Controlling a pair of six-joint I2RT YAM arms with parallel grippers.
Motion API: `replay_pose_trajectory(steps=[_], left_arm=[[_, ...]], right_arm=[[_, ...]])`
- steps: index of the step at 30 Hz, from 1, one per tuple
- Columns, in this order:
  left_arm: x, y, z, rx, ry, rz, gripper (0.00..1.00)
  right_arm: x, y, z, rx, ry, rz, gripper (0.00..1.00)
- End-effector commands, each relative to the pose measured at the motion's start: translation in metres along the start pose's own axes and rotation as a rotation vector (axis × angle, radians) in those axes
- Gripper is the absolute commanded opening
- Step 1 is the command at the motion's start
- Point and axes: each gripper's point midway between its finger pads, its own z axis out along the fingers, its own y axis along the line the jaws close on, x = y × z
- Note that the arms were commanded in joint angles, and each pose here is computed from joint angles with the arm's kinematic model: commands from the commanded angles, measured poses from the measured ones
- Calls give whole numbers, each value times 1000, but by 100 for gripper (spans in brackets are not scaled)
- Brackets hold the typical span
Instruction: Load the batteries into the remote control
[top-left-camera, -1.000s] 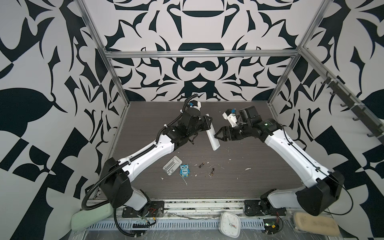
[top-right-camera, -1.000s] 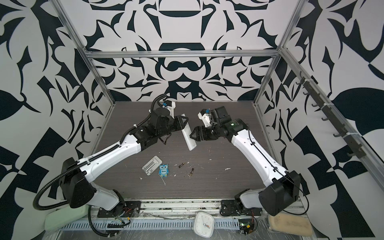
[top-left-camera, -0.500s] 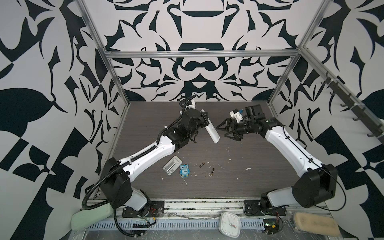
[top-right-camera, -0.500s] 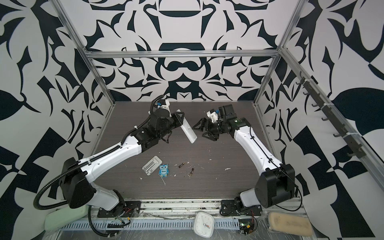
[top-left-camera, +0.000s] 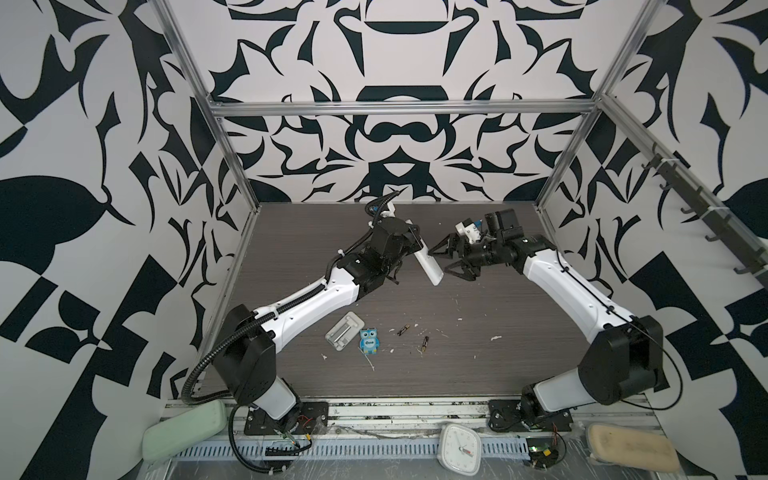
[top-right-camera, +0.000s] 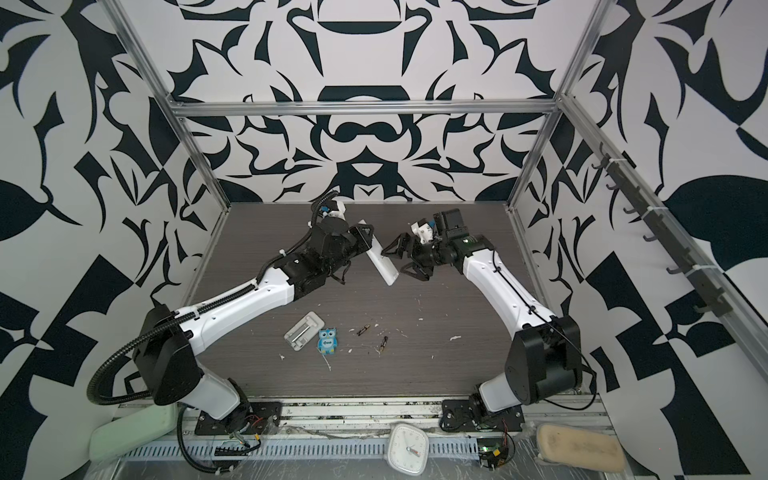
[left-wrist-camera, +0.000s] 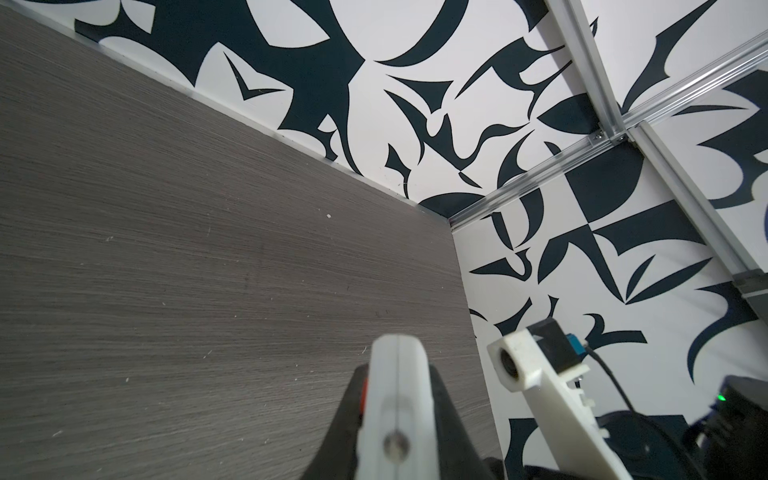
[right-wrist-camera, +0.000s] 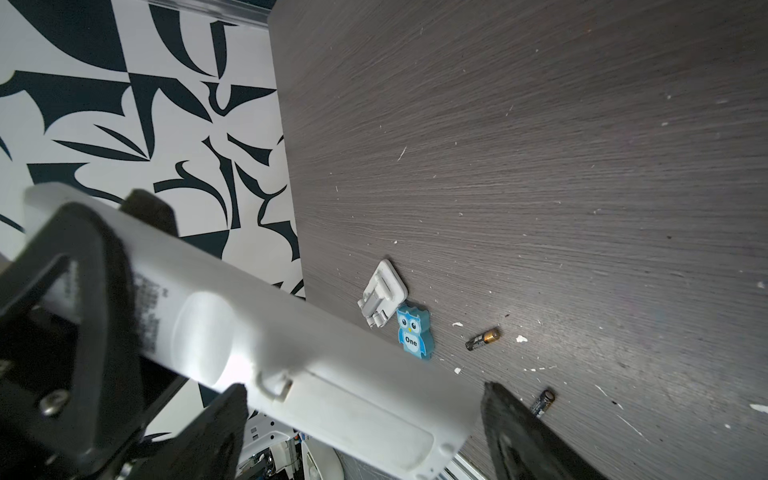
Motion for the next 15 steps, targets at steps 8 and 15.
replay_pose_trajectory(steps=[8, 15], left_arm=[[-13, -23, -1, 65, -36, -31, 0], [-13, -25, 3, 60, -27, -9, 0]], right_arm=[[-1, -15, 9, 85, 1, -41, 91], [0, -33, 10, 204, 8, -85, 91]])
